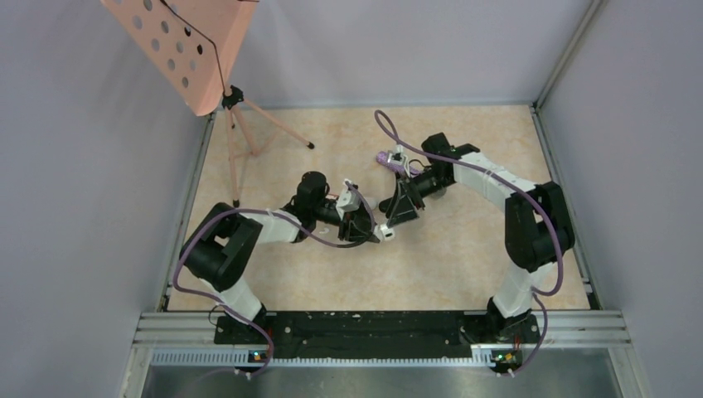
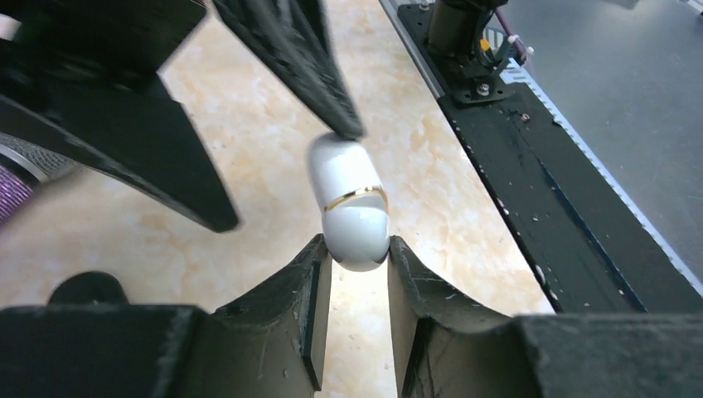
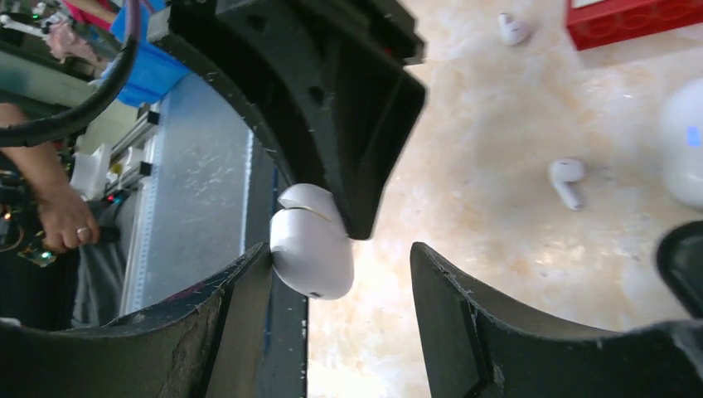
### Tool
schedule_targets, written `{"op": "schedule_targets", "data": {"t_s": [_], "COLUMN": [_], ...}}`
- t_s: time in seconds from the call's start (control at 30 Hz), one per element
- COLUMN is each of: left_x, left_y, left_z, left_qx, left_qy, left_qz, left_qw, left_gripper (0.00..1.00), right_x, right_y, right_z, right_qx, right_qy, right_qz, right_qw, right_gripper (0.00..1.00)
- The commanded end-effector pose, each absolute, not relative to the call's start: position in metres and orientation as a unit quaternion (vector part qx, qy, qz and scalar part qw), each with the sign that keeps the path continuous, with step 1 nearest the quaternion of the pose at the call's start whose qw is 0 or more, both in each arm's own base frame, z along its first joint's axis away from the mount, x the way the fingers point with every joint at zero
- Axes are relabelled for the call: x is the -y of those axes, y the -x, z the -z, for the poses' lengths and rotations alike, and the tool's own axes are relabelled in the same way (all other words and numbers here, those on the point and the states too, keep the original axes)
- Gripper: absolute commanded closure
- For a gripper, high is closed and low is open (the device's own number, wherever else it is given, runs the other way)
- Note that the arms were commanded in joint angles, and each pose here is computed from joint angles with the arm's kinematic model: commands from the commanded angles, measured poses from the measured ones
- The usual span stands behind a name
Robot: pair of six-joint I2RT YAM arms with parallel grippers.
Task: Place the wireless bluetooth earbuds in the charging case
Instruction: Pick up the charging case at the center of the board, then adjust the charging case.
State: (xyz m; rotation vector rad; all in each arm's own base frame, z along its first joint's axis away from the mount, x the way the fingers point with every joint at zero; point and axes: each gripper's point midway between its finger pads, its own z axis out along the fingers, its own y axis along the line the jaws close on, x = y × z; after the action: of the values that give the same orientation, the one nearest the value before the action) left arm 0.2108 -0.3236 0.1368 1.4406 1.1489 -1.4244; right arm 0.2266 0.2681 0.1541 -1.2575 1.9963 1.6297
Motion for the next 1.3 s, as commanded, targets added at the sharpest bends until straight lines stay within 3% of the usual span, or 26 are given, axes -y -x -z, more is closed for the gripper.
{"op": "schedule_targets", "data": {"t_s": [0.0, 0.37, 0.83, 1.03, 1.2, 1.27], "left_x": [0.316, 0.315, 0.3, 0.305, 0.31, 0.308], "left_y": [-0.188, -0.225, -0.202, -0.206, -0.228, -0.228], "left_z": [-0.141, -0.112, -0.123, -0.126, -0.117, -0.119], "left_qx": [-0.421, -0.51, -0.486, -0.523, -0.609, -0.61], "left_qy": [-0.596, -0.616, -0.628, -0.597, -0.558, -0.559], "left_qz": [0.568, 0.5, 0.581, 0.583, 0.526, 0.52], "left_qw": [0.38, 0.334, 0.176, 0.174, 0.202, 0.211], "left_gripper": [1.0, 1.0, 1.0, 1.0, 1.0, 1.0], "right_x": [-0.267, -0.255, -0.235, -0.241, -0.248, -0.254], "right_y": [-0.277, -0.279, -0.246, -0.253, -0.244, -0.239], "right_z": [-0.161, -0.134, -0.155, -0.155, -0.153, -0.155], "right_qx": [-0.683, -0.703, -0.608, -0.649, -0.67, -0.665], "right_qy": [0.456, 0.461, 0.582, 0.517, 0.475, 0.473], "right_qz": [-0.53, -0.501, -0.423, -0.401, -0.446, -0.454], "right_qw": [0.213, 0.208, 0.335, 0.388, 0.355, 0.357], "right_gripper": [0.39, 0.38, 0.35, 0.34, 0.35, 0.35]}}
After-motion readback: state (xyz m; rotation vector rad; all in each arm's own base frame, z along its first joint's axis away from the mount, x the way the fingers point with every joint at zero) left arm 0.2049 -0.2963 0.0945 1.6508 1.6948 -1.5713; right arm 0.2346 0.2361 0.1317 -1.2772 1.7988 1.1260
